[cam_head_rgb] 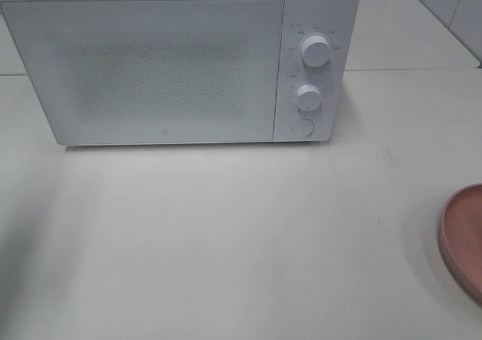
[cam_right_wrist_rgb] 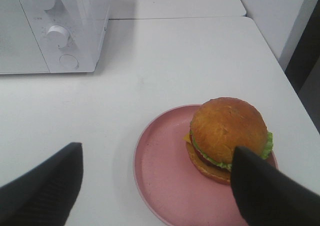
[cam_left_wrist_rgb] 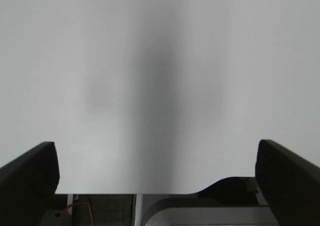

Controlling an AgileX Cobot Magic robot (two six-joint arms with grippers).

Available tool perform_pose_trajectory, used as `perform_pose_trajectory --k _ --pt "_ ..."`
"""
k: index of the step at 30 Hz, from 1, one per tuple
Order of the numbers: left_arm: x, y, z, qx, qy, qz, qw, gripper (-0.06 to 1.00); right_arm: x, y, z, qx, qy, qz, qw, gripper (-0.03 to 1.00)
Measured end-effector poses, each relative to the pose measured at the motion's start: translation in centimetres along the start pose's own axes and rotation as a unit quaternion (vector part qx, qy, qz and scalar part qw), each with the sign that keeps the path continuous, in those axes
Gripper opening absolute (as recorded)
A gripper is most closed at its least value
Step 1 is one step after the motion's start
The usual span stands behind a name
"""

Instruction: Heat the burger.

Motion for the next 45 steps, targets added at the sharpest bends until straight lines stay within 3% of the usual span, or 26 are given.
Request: perform_pose_trajectory --k 7,11,14,16,19,21,23,27,31,37,41,42,44,45 --pt "1.1 0.3 3.7 0.022 0.0 -0.005 1.0 0.99 0.0 0.0 0.0 0.0 0.0 0.0 1.0 0.76" --pt "1.6 0.0 5.2 0.009 0.006 -0.006 1.0 0.99 0.0 0.0 0.0 0.0 0.0 0.0 1.0 0.76" --pt "2.1 -0.2 6.6 -0.01 0.02 -0.004 1.0 0.99 0.0 0.0 0.0 0.0 0.0 0.0 1.0 0.76" --pt "2.4 -1.1 7.9 -0.068 0.05 0.012 0.996 0.99 0.0 0.0 0.0 0.0 0.0 0.0 1.0 0.76" --pt "2.4 -1.5 8.2 -0.085 0.056 0.017 0.995 0.99 0.0 0.0 0.0 0.0 0.0 0.0 1.0 0.76" --pt "2.6 -2.8 9.4 -0.14 0.08 0.028 0.987 0.99 0.0 0.0 0.0 0.0 0.0 0.0 1.0 0.76" --pt "2.6 -3.1 9.8 -0.152 0.082 0.031 0.985 0.99 0.0 0.0 0.0 0.0 0.0 0.0 1.0 0.76" --pt "2.8 -4.7 11.0 -0.216 0.092 0.045 0.971 0.99 0.0 0.0 0.0 0.0 0.0 0.0 1.0 0.76" --pt "2.8 -5.3 11.6 -0.243 0.095 0.053 0.964 0.99 0.0 0.0 0.0 0.0 0.0 0.0 1.0 0.76" --pt "2.2 -6.6 13.2 -0.291 0.081 0.109 0.947 0.99 0.0 0.0 0.0 0.0 0.0 0.0 1.0 0.76" --pt "2.2 -6.9 13.8 -0.314 0.077 0.118 0.939 0.99 0.0 0.0 0.0 0.0 0.0 0.0 1.0 0.76" --pt "2.4 -7.3 14.3 -0.336 0.073 0.118 0.931 0.99 0.0 0.0 0.0 0.0 0.0 0.0 1.0 0.76" --pt "2.5 -7.4 14.5 -0.347 0.069 0.117 0.928 0.99 0.0 0.0 0.0 0.0 0.0 0.0 1.0 0.76" --pt "2.6 -7.7 15.0 -0.37 0.064 0.115 0.92 0.99 0.0 0.0 0.0 0.0 0.0 0.0 1.0 0.76"
Point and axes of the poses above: a point on each arm's last joint axis where the gripper is mounted, y pointing out along that axis toward the gripper, x along the wrist's bending axis when the last joint is at zero, z = x × y, the point moved 4 cm from there along y, pointing out along that axis toward the gripper, and after that the axes turned 13 degrees about -y, right-handed, at the moved point
